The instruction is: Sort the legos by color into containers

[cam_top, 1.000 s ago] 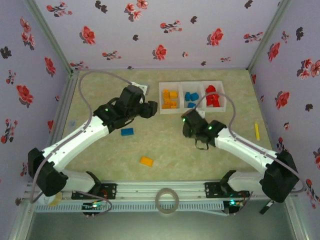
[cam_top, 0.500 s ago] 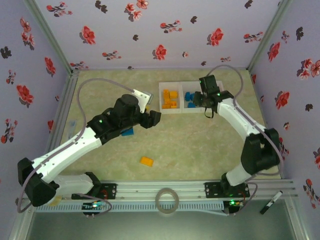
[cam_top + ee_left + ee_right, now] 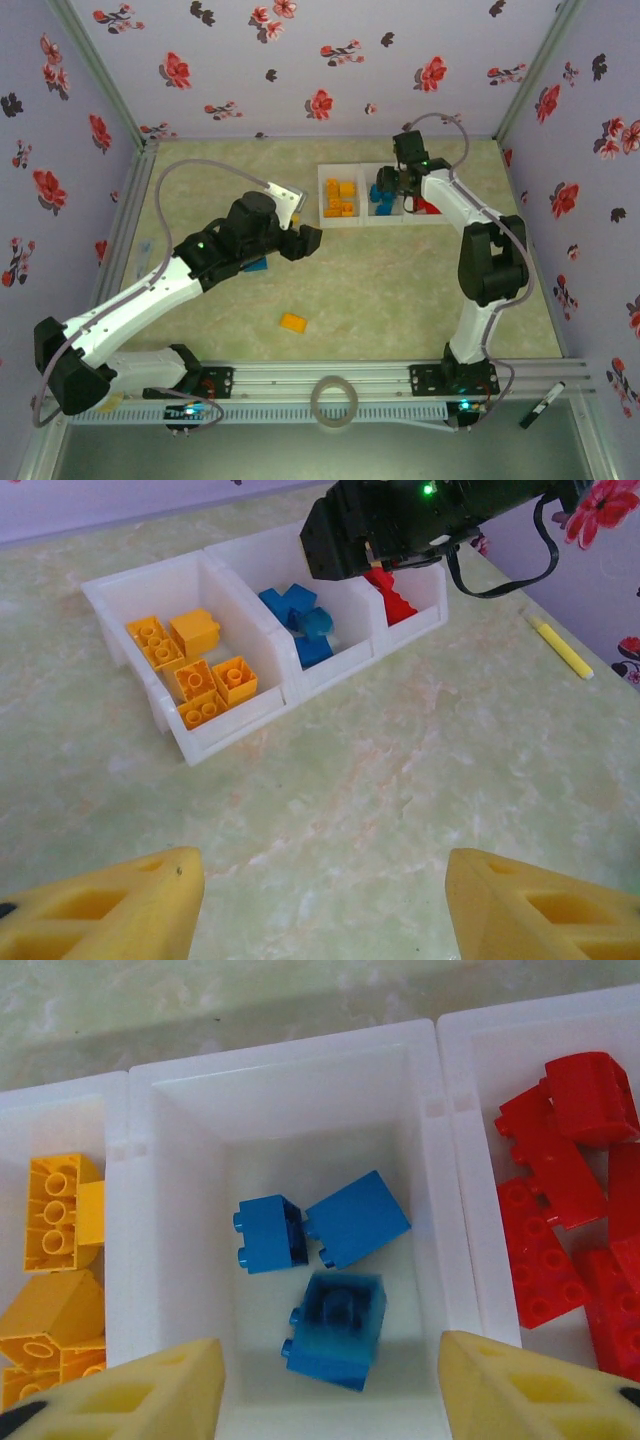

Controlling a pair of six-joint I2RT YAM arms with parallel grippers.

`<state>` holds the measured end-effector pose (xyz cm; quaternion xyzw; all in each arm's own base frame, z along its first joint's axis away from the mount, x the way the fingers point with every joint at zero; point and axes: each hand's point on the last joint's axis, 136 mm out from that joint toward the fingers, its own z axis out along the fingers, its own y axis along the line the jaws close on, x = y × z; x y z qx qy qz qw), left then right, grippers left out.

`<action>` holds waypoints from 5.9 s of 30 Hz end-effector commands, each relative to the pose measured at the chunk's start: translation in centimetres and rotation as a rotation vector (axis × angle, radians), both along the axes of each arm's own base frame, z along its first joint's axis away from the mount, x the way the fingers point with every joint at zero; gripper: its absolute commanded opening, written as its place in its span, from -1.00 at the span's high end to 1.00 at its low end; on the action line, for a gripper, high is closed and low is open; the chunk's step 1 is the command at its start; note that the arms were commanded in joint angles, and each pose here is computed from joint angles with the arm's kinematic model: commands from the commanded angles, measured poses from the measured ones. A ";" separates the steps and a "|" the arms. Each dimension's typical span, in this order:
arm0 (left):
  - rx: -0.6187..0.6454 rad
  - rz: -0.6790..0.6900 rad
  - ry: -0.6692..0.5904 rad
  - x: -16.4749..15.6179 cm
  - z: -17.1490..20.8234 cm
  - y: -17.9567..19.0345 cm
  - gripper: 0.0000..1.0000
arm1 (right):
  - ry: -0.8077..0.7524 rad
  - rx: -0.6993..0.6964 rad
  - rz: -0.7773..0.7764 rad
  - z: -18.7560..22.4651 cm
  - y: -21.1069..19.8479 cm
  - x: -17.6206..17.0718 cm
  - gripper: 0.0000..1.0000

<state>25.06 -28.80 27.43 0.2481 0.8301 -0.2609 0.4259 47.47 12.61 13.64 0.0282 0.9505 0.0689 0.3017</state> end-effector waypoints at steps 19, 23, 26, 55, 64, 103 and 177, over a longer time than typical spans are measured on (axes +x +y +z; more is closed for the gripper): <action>0.017 0.054 -0.031 0.9 -0.8 1.2 -0.32 | -0.158 0.152 0.139 6.6 1.4 -10.3 -0.38; 0.015 0.152 0.012 2.6 -1.5 3.1 -0.32 | -0.207 0.155 0.217 8.1 3.0 -12.5 -0.39; 0.015 0.279 0.074 4.5 -2.9 5.8 -0.32 | -0.232 0.143 0.273 8.6 4.1 -13.8 -0.40; 0.251 0.908 0.505 15.6 -19.8 21.8 -0.40 | -0.221 0.159 0.432 7.9 8.1 -18.1 -0.37; 0.314 0.939 0.534 16.8 -22.2 22.3 -0.40 | -0.214 0.157 0.416 7.8 7.7 -18.5 -0.38; 0.232 0.502 0.343 18.9 -11.3 4.0 0.36 | -0.237 0.006 -0.024 7.3 -0.2 -15.9 -0.39; 0.060 0.292 0.215 11.8 -4.1 0.1 -0.30 | -0.190 0.086 0.231 4.2 4.6 -19.5 -0.38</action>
